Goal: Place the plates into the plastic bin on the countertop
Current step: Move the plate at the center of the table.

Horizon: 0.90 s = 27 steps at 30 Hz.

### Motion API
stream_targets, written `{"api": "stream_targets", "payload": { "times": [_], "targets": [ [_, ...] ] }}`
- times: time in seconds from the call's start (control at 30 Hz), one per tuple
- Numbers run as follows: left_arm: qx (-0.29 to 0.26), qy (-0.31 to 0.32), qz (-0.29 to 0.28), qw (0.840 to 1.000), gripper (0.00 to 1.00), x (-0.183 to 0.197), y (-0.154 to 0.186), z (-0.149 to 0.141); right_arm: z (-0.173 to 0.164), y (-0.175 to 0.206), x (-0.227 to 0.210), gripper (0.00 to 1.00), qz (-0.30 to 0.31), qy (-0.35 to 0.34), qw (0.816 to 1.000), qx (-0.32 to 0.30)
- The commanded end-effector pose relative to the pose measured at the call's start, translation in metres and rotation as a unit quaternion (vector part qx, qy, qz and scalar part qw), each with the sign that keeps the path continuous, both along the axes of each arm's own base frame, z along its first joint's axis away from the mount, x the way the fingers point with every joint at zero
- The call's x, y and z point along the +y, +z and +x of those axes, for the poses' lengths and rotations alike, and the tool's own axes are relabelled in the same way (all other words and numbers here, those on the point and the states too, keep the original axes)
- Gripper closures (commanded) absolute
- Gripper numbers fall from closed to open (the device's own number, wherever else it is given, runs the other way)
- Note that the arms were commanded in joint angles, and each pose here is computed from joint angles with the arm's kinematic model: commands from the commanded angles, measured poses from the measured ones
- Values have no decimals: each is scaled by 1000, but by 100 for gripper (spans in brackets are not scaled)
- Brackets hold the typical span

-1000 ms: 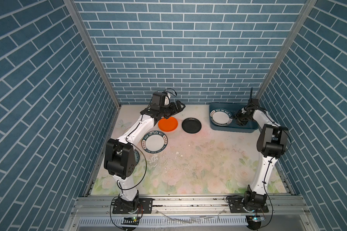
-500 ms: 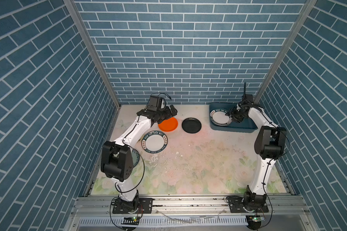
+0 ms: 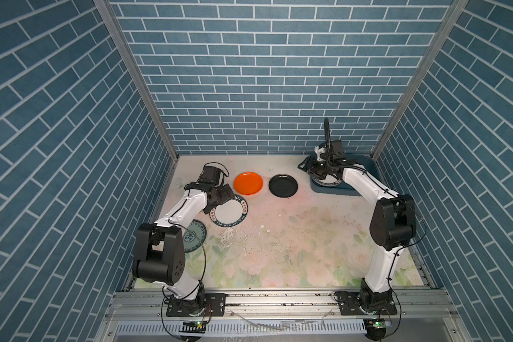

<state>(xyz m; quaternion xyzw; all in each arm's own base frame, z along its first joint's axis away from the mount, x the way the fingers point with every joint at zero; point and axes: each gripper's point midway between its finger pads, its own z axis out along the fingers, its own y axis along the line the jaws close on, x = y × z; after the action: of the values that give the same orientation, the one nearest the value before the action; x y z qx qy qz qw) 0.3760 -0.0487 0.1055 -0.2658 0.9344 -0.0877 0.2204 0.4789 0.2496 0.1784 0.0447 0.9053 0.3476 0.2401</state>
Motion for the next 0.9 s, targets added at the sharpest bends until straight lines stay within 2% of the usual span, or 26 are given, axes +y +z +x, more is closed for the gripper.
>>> {"api": "stream_targets", "payload": {
  "times": [0.0, 0.27, 0.43, 0.67, 0.87],
  "targets": [
    [3, 28, 7, 1000, 0, 17, -8, -6, -7, -11, 43, 35, 31, 44, 998, 9],
    [23, 31, -13, 999, 0, 26, -39, -3, -29, -45, 113, 41, 4, 129, 992, 19],
    [35, 26, -19, 999, 0, 26, -55, 4, -38, -75, 148, 42, 11, 163, 986, 42],
    [44, 17, -29, 998, 0, 22, -74, 14, -46, -94, 164, 45, -1, 182, 981, 60],
    [28, -14, -52, 998, 0, 10, -78, 27, -51, -117, 161, 47, -23, 183, 978, 97]
  ]
}}
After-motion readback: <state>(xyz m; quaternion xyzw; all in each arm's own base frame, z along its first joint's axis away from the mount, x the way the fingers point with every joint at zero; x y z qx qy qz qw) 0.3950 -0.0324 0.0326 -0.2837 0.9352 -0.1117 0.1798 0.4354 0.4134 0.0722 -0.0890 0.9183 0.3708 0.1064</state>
